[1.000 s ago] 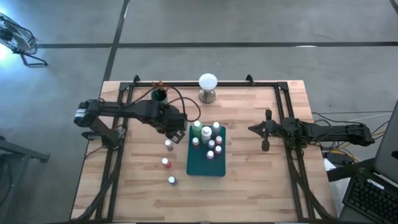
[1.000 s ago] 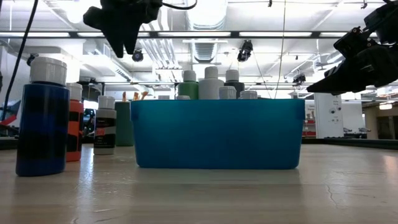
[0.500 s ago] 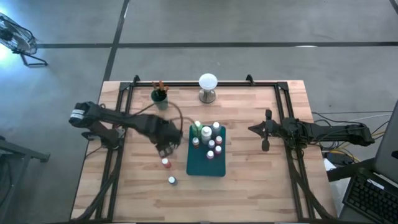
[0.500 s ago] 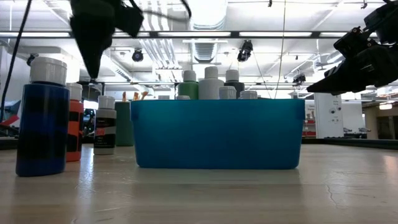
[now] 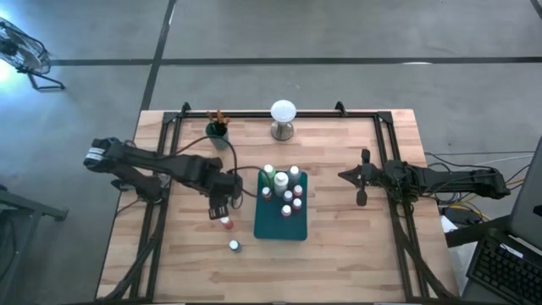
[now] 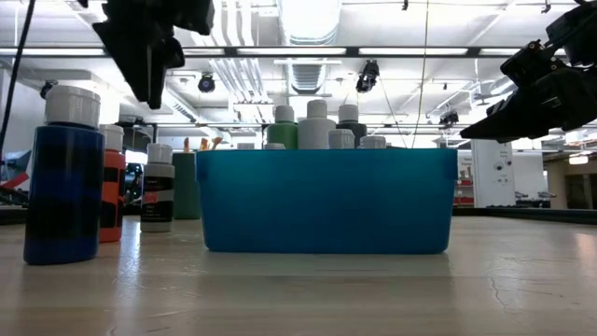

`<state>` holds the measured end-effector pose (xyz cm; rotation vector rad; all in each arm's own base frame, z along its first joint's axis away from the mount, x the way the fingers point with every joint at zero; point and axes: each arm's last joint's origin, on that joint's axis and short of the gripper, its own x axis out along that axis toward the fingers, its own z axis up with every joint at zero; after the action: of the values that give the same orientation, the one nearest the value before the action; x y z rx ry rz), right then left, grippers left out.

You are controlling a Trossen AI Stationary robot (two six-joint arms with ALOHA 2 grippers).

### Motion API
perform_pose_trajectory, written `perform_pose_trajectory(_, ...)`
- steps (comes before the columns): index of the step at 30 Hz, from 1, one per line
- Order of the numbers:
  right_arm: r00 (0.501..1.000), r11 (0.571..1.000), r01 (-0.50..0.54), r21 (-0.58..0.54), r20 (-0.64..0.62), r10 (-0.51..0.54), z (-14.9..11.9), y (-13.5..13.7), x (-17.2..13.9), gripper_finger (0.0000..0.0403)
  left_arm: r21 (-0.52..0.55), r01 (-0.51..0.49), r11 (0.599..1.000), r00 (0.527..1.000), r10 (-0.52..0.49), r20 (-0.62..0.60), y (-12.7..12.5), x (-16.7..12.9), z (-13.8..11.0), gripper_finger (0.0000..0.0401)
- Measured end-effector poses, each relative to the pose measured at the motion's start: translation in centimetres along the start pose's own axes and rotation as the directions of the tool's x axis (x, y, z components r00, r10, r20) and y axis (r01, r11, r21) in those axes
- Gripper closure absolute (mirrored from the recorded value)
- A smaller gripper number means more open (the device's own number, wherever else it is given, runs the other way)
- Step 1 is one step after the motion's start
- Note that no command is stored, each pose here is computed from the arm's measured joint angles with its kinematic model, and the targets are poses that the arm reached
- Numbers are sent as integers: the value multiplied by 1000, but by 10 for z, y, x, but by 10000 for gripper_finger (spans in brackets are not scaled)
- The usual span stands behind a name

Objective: Pick & Place Paint Supplies
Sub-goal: Put the gray paint bottle into the blue bin

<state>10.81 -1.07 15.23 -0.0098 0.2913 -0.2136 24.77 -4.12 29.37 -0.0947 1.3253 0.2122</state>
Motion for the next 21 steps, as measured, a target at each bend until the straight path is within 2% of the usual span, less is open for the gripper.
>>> perform_pose_trajectory(4, 1000, 1000, 0, -12, 0, 0, 0, 0, 0, 394, 38, 13, 999, 1000, -13, 1, 3, 8, 2, 224)
perform_pose_trajectory(10, 1000, 1000, 0, -8, 0, 0, 0, 0, 0, 394, -166, 10, 986, 1000, -8, 11, 17, 12, 8, 224)
perform_pose_trajectory(16, 1000, 1000, 0, -1, 0, 0, 0, 0, 0, 394, -362, 17, 932, 999, -6, 31, 24, 13, 12, 224)
perform_pose_trajectory(21, 1000, 1000, 0, -9, 0, 0, 0, 0, 0, 394, -519, 21, 855, 1000, -27, -3, 24, 14, 9, 224)
